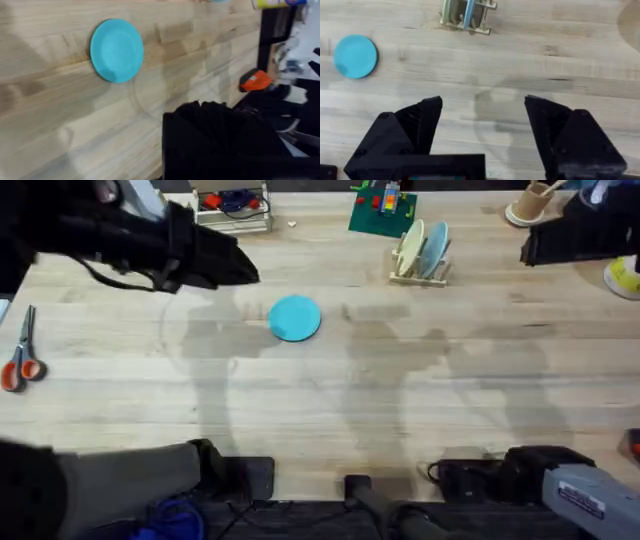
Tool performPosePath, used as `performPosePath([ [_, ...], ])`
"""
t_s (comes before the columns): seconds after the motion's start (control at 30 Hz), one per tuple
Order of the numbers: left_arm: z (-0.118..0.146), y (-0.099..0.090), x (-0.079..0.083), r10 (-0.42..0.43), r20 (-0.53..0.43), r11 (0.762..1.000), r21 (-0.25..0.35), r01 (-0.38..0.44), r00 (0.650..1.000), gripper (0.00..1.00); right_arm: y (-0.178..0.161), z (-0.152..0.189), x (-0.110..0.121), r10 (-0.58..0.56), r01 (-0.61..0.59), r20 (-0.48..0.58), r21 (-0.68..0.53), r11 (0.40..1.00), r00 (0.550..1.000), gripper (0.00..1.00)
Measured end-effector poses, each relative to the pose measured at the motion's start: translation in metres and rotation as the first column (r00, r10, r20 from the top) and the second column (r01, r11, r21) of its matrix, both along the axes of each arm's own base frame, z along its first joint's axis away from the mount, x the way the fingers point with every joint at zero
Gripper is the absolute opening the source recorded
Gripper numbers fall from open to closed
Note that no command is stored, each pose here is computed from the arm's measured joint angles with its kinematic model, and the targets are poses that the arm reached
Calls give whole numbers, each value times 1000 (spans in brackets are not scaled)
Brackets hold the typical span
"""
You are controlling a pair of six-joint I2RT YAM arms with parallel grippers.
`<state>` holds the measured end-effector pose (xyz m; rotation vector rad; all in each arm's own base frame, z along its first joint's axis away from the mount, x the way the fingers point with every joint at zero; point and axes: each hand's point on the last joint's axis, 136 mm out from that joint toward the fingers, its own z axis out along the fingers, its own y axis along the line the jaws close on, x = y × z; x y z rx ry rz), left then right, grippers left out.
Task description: Pick up the plates from the table one by one and place each into a slot on the dish rack.
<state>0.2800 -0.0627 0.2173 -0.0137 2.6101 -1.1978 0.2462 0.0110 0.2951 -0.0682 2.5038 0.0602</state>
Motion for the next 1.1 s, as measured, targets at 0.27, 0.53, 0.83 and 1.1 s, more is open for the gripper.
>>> performPosePath([
  [0.27,-49,2,24,-19,-84,998,-68,14,996,43,0,0,0,0,0,0,0,1000,1000,995],
  [0.53,-94,7,47,-29,-133,995,-93,16,991,41,0,0,0,0,0,0,0,1000,1000,995],
  [0.83,-131,7,57,-40,-176,994,-107,21,984,41,0,0,0,0,0,0,0,1000,1000,993],
  [1.1,-157,-7,61,-84,-197,991,-116,62,977,42,0,0,0,0,0,0,0,1000,1000,995],
])
